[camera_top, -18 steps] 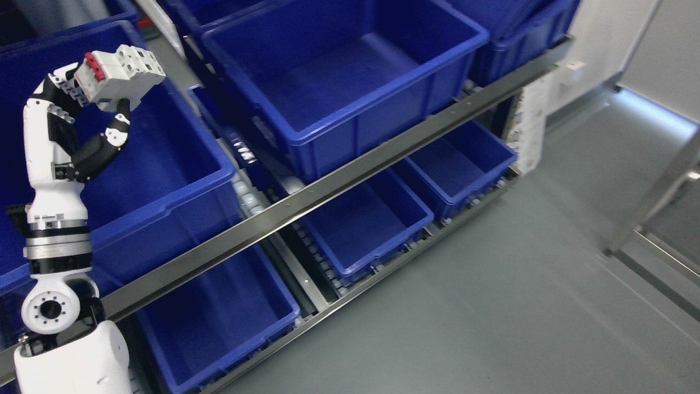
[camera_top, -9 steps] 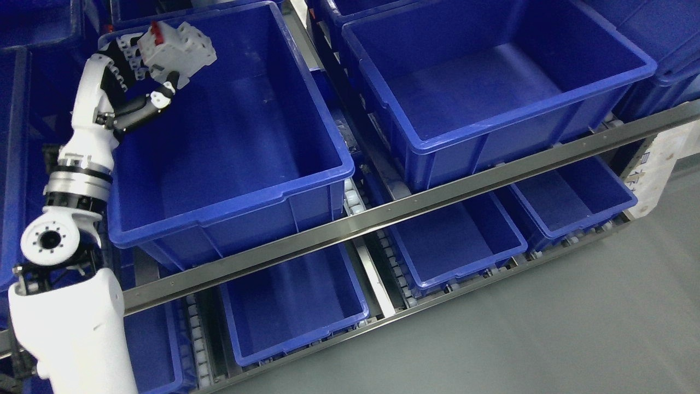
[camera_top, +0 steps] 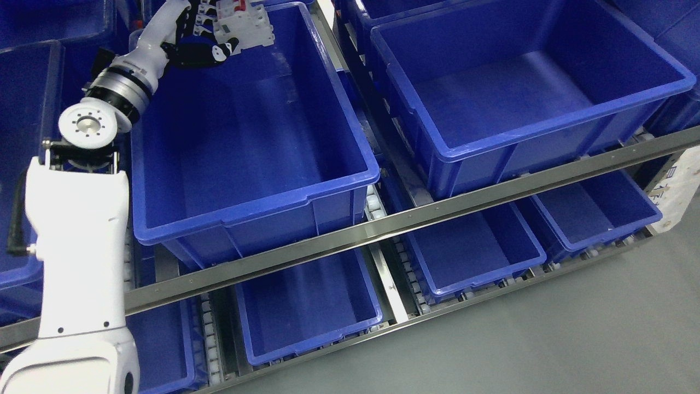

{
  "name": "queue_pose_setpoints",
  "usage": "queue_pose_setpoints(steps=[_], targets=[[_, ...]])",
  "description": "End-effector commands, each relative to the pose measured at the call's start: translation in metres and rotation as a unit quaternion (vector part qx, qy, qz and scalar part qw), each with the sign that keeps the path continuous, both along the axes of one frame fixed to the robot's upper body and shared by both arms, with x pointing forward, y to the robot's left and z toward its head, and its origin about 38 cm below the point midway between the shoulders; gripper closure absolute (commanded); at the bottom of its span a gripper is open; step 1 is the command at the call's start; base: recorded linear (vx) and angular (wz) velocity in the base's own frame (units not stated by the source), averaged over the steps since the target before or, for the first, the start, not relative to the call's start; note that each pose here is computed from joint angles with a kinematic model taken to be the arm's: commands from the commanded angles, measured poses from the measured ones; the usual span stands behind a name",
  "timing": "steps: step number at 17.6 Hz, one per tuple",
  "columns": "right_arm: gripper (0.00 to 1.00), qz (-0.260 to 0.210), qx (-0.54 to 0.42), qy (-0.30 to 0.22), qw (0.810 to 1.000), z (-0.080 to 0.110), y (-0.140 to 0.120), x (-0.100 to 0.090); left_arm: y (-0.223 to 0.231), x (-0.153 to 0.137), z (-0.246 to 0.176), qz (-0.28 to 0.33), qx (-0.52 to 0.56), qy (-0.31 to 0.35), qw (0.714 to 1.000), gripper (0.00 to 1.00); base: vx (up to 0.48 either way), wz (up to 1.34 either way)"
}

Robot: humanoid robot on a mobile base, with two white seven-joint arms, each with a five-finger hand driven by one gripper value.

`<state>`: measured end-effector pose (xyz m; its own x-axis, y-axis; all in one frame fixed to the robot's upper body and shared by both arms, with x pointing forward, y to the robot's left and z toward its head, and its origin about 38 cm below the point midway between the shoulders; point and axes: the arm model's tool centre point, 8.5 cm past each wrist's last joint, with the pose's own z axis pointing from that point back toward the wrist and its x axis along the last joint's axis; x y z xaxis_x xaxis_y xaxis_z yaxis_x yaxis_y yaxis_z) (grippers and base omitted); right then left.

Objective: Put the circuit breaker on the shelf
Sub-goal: 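Extend the left hand over the upper blue bin, then open the left hand to drop the breaker into the bin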

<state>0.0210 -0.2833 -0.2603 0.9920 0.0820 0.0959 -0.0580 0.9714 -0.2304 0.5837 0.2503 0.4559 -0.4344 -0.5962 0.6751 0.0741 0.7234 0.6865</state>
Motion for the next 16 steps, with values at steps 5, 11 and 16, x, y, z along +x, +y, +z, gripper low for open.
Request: queue_pose_setpoints(steps=[5, 11, 16], targets=[[0.00, 0.009, -0.009, 0.016, 1.000, 0.001, -0.010, -0.003, 0.040, 0.052, -0.128, 0.112, 0.136, 0.239, 0.955, 0.82, -0.012, -0.06], [0.00, 0.009, -0.009, 0.016, 1.000, 0.001, -0.010, -0.003, 0.054, 0.055, -0.108, 0.166, 0.106, 0.183, 0.963, 0.44, -0.004, -0.01], [0.00, 0.009, -0.009, 0.016, 1.000, 0.001, -0.010, -0.003, 0.045, 0.056, -0.080, 0.162, 0.086, 0.146, 0.972, 0.12, 0.000, 0.00]])
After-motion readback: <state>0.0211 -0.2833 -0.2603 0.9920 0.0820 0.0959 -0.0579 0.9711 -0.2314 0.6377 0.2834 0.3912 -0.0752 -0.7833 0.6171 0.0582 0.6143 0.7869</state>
